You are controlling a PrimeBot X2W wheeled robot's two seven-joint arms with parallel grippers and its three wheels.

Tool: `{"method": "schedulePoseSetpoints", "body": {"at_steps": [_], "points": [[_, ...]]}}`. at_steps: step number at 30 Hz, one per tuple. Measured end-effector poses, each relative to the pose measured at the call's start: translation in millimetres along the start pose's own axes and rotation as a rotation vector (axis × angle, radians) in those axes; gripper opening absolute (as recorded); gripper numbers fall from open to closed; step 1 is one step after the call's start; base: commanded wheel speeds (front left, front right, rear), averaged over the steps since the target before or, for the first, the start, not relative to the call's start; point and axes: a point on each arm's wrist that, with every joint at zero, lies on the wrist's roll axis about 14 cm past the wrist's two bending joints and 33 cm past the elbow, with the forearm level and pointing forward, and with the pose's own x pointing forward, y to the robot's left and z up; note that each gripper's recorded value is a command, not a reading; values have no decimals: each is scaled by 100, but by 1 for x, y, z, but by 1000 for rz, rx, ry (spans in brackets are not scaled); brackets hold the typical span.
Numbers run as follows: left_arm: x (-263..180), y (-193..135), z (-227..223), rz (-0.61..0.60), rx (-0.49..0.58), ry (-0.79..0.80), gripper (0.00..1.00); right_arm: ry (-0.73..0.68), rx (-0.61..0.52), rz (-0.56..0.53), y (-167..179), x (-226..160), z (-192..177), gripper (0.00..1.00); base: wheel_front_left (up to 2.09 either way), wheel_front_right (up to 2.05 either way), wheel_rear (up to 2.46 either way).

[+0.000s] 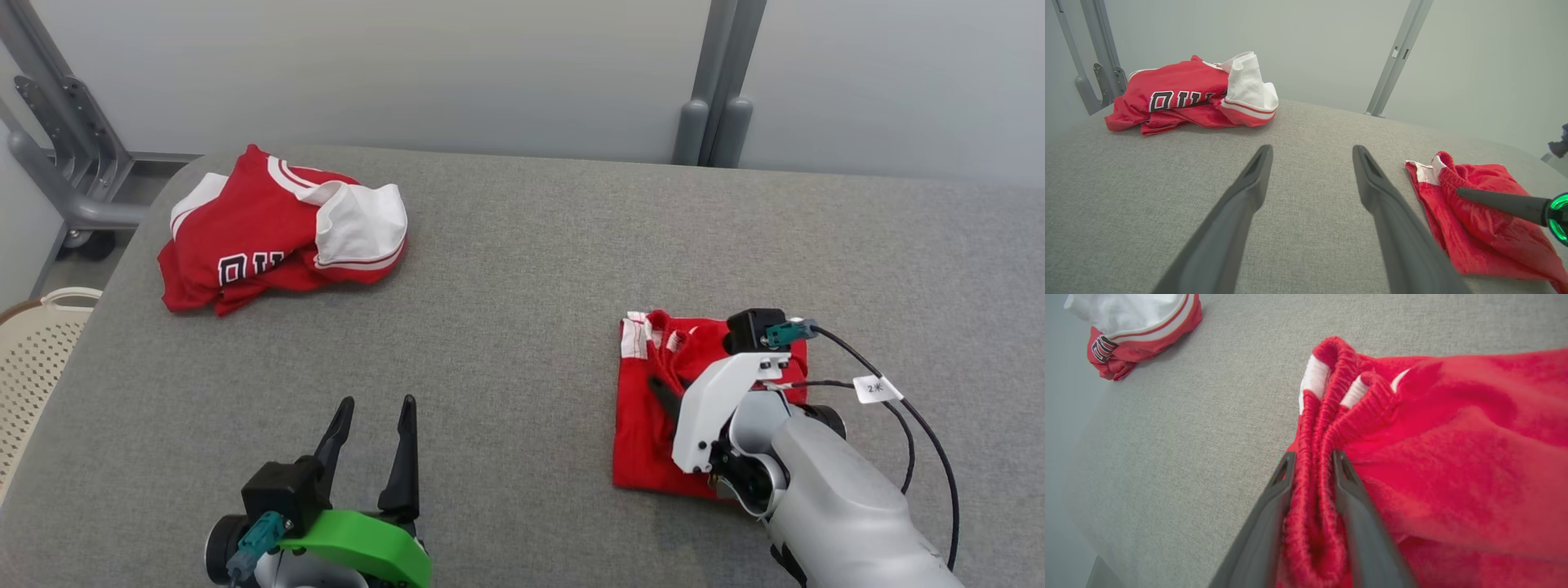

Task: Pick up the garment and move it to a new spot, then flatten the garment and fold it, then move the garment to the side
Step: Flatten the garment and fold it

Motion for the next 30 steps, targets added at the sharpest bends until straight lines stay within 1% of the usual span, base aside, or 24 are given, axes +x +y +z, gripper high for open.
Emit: {"method": "schedulePoseSetpoints", "body": {"at_steps": [1, 2, 3, 14, 22, 25, 30], "points": [[0, 0, 0, -1, 0, -1, 100, -4, -6, 2, 1, 1, 1, 63, 0, 0, 0], [0, 0, 0, -2, 0, -1, 100, -9, -12, 5, 3, 1, 2, 86, 0, 0, 0], [0, -1, 0, -3, 0, -1, 100, -11, -17, 7, 4, 1, 3, 100, 0, 0, 0], [1, -1, -2, -9, 1, 9, 100, -42, -87, 56, 21, 4, 7, 100, 0, 0, 0], [3, -4, 0, -18, 6, 5, 100, -120, -144, 97, 37, 1, 28, 100, 0, 0, 0], [5, -7, 2, -27, 7, -1, 100, -196, -163, 105, 41, -4, 48, 100, 0, 0, 0], [7, -13, 2, -47, 10, 1, 100, -322, -191, 45, 22, -16, 81, 100, 0, 0, 0]]}}
